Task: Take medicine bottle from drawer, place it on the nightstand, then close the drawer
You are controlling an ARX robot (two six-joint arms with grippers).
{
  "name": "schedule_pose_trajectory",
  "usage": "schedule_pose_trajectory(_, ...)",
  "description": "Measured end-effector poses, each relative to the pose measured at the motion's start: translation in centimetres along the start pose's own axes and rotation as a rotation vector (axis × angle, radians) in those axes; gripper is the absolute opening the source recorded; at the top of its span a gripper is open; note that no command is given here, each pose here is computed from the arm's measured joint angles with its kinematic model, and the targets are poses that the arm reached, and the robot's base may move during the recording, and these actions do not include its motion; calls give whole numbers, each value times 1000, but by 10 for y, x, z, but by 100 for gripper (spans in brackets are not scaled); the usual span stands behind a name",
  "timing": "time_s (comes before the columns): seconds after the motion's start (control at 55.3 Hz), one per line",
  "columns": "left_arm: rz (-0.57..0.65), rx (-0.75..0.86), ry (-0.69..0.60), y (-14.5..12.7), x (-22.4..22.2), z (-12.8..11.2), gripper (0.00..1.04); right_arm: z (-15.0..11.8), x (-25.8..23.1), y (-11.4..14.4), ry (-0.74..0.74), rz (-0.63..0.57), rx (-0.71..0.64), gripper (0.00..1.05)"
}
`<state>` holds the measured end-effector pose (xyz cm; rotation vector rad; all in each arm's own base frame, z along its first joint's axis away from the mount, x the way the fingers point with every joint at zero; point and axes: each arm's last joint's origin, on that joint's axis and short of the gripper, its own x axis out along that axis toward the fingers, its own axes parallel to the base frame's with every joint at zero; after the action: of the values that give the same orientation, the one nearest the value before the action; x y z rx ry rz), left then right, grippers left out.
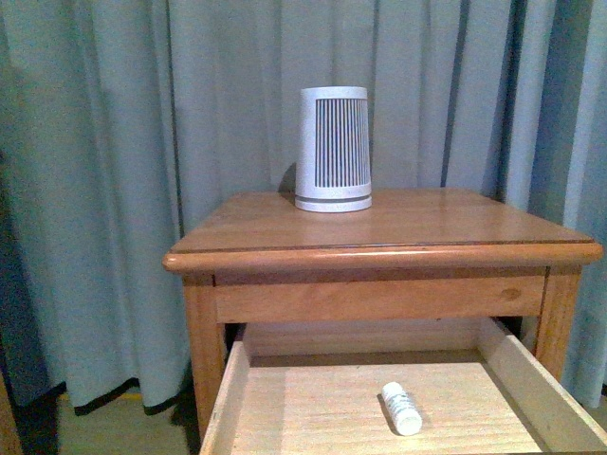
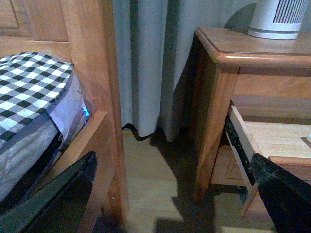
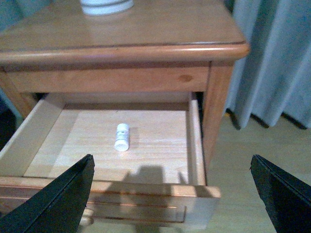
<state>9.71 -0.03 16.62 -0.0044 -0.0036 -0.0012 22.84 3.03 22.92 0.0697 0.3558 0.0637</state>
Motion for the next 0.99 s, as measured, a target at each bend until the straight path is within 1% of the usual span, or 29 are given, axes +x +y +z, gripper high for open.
schedule_pose_trajectory(0.054, 0, 0, 0, 0, 0, 0, 98, 9, 30, 5, 75, 4, 2, 98)
schedule_pose_trajectory(0.127, 0, 0, 0, 0, 0, 0, 98, 16, 64, 11, 138, -11, -7, 98)
schedule_pose_trajectory(0.217, 0, 0, 0, 0, 0, 0, 98, 17, 106, 23, 200, -30, -27, 98)
schedule_pose_trajectory(0.289, 0, 0, 0, 0, 0, 0, 98, 8, 134, 34, 246, -27, -40, 98)
schedule_pose_trajectory(0.434, 0, 0, 0, 0, 0, 0, 98, -13, 169, 50, 318, -44, -59, 98)
schedule_pose_trajectory(0.579, 0, 0, 0, 0, 0, 0, 98, -37, 198, 64, 326, -46, -75, 98)
schedule_pose_trajectory(0.651, 0, 0, 0, 0, 0, 0, 98, -43, 210, 66, 312, -57, -75, 98)
schedule_pose_trajectory(0.85, 0, 0, 0, 0, 0, 0, 98, -63, 241, 69, 333, -82, -69, 98)
schedule_pose_trajectory(0.995, 0, 0, 0, 0, 0, 0, 98, -76, 253, 71, 346, -90, -71, 98)
